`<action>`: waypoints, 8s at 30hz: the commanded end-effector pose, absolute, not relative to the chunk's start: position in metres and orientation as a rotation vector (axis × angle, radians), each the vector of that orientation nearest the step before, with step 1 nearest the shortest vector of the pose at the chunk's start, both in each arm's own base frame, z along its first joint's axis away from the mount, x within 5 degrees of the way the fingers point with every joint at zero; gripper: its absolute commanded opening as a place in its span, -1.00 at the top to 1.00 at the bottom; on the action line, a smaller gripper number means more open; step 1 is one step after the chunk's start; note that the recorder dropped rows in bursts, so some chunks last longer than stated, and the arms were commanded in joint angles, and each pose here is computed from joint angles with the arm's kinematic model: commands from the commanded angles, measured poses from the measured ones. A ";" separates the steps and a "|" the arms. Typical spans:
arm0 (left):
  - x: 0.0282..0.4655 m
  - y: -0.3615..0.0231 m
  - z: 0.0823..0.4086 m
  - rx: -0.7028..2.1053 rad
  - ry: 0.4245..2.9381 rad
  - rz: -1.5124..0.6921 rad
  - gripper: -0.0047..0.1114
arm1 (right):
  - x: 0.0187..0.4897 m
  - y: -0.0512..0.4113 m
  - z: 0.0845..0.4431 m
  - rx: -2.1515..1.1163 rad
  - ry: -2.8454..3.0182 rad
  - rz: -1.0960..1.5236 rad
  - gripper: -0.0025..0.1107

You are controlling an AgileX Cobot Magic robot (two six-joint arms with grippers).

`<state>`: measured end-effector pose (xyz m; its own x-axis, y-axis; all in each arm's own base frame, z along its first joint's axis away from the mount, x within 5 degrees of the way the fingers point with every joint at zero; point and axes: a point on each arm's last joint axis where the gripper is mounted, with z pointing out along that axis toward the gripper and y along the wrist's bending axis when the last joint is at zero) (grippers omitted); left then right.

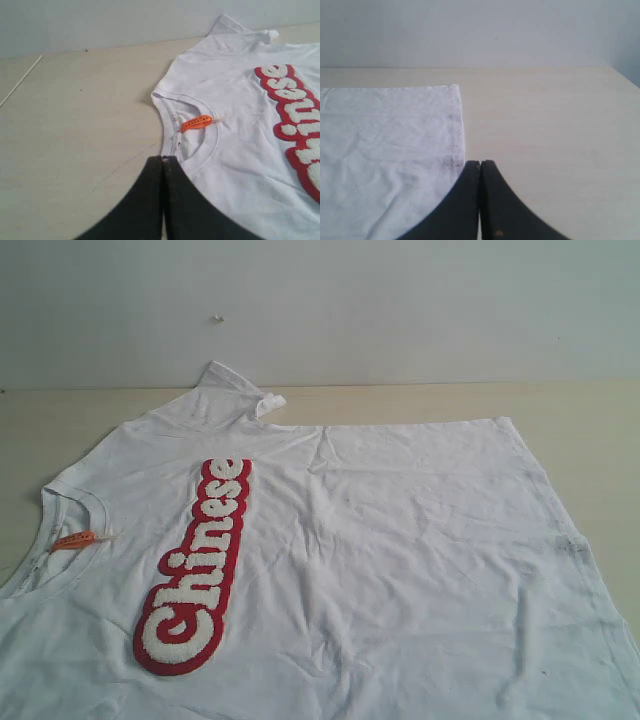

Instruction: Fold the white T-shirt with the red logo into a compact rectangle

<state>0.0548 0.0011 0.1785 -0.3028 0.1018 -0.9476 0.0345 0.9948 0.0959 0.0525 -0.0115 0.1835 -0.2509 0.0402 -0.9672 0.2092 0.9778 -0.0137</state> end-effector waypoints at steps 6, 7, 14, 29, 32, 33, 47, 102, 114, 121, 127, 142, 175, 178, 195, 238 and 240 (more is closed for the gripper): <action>0.055 0.001 0.180 0.109 1.868 0.063 0.92 | 0.052 -0.012 0.183 0.187 1.815 -0.163 0.96; 0.055 0.001 0.180 0.109 1.868 0.063 0.92 | 0.052 -0.012 0.183 0.184 1.813 -0.163 0.96; 0.055 0.001 0.180 0.109 1.868 0.063 0.92 | 0.052 -0.012 0.183 0.184 1.813 -0.163 0.96; 0.059 -0.004 0.199 -0.188 1.649 -0.263 0.92 | 0.053 -0.010 0.183 0.158 1.815 -0.143 0.96; 0.059 -0.004 0.202 -0.279 1.609 -0.354 0.92 | 0.053 -0.010 0.183 0.158 1.815 -0.143 0.96; 0.059 -0.004 0.203 -0.299 1.592 -0.377 0.92 | 0.053 -0.010 0.183 0.158 1.815 -0.143 0.96; 0.059 -0.003 0.214 -0.521 1.425 -0.644 0.92 | 0.053 -0.010 0.183 0.158 1.815 -0.143 0.96; 0.078 -0.040 0.405 0.422 2.082 -0.358 0.92 | 0.041 0.000 0.330 0.347 1.074 0.391 0.96; 0.151 -0.061 0.436 0.770 2.064 -0.128 0.92 | 0.147 0.033 0.436 -0.390 1.329 0.105 0.96; 0.211 -0.077 0.397 1.097 2.188 0.164 0.92 | 0.252 0.056 0.414 -0.592 1.557 0.322 0.96; 0.234 -0.084 0.379 1.125 2.232 0.187 0.92 | 0.297 0.026 0.390 -0.302 1.672 0.045 0.96; 0.234 -0.088 0.380 1.065 2.231 0.104 0.92 | 0.287 -0.010 0.303 -0.619 2.191 -0.559 0.96; 0.310 -0.141 0.226 1.937 2.371 0.396 0.92 | 0.297 0.028 0.223 -1.683 2.433 0.109 0.96; 0.306 -0.139 0.225 1.794 2.520 0.380 0.92 | 0.297 0.033 0.224 -1.627 2.431 0.172 0.96; 0.272 -0.131 0.282 1.419 2.648 0.203 0.92 | 0.300 0.047 0.228 -1.534 2.334 0.328 0.96; 0.362 -0.066 0.179 1.817 2.182 -0.144 0.88 | 0.382 0.052 0.180 -1.887 2.318 -0.035 0.96; 0.357 -0.067 0.187 1.804 2.188 -0.205 0.78 | 0.382 0.052 0.180 -1.877 2.321 -0.040 0.96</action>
